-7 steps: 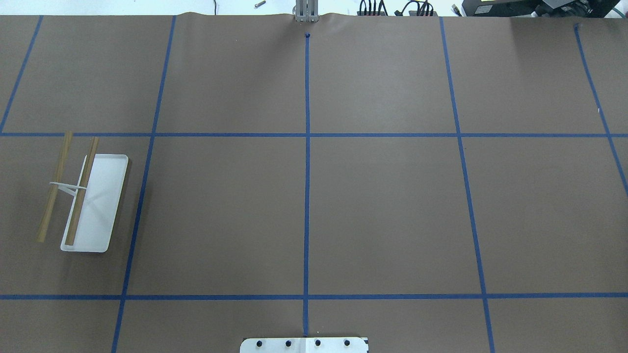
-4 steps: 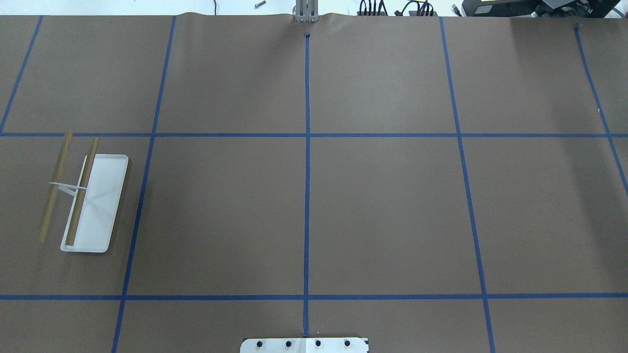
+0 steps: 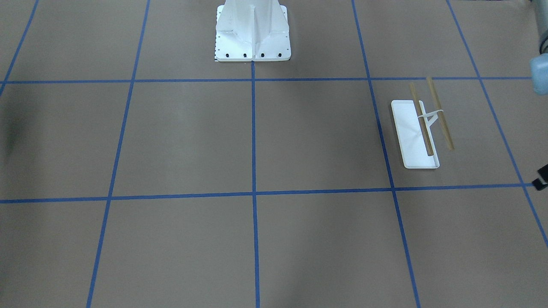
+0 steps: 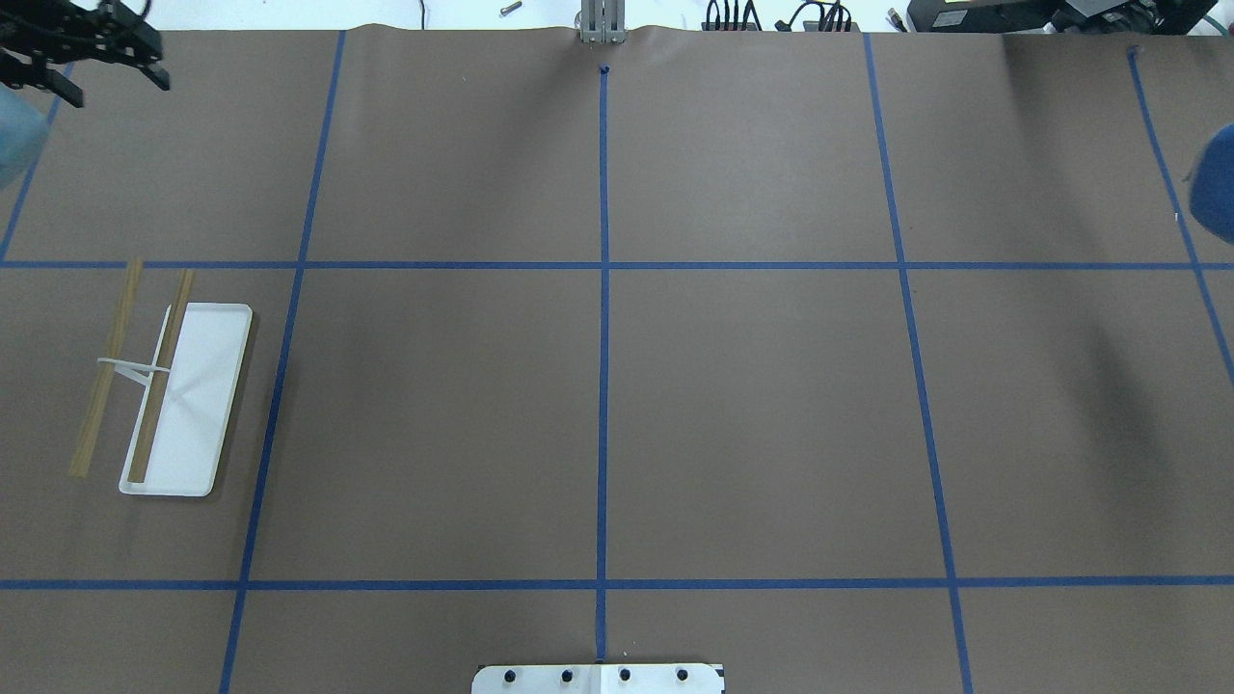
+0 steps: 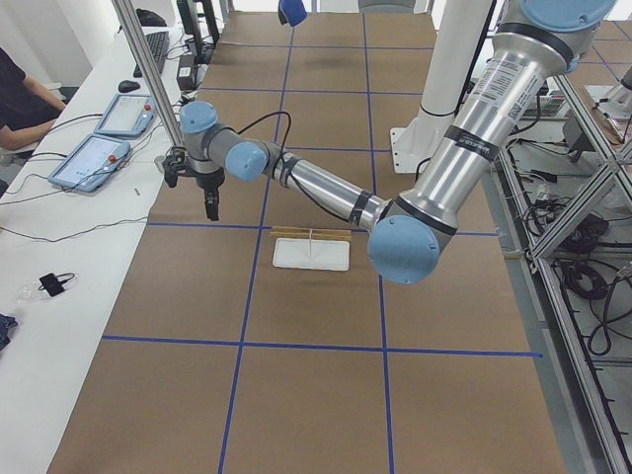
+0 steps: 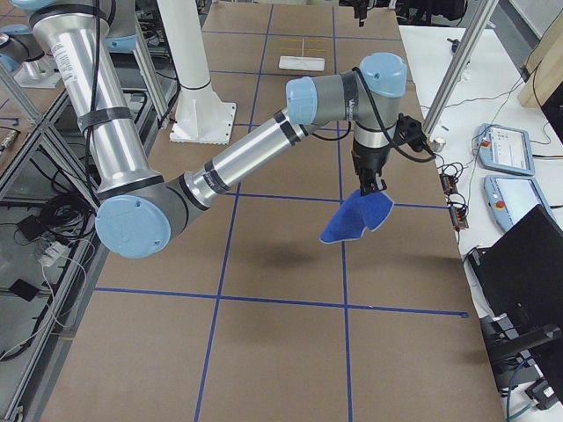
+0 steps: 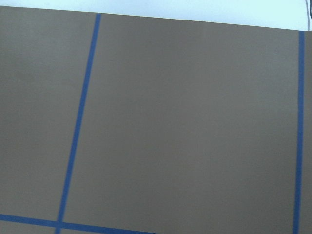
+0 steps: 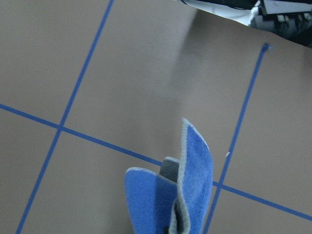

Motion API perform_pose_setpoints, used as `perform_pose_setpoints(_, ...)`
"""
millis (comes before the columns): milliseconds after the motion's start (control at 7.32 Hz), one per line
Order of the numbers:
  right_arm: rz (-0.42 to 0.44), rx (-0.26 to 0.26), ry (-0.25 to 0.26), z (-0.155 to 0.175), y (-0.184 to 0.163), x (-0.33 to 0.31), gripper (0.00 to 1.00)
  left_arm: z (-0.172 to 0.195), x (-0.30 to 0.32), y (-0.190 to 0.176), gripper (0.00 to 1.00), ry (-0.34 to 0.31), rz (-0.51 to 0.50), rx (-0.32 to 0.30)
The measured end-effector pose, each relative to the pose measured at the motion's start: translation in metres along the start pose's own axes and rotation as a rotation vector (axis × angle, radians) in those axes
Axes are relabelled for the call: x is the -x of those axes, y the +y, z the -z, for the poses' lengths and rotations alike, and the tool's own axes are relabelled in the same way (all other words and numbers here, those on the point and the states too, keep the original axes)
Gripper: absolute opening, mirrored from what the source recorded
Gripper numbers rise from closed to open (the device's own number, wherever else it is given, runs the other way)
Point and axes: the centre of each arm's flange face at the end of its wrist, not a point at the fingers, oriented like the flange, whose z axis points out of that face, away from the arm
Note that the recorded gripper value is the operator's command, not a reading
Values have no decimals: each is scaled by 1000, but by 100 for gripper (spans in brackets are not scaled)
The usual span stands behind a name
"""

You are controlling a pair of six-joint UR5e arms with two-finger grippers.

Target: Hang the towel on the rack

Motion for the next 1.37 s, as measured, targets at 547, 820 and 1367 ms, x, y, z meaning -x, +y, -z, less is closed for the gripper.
perform_pose_setpoints(547,118,9,-76,-32,-13,190,0,-20,-181,80,98,105,247,94)
perform_pose_setpoints(820,96,-6,-72,-45,-12,269,0,-21,-227,113,98,194,326,124)
perform_pose_setpoints(1367,65,-52,-41,-78,-6,391,0,-17,-306,177,98,265,416,217)
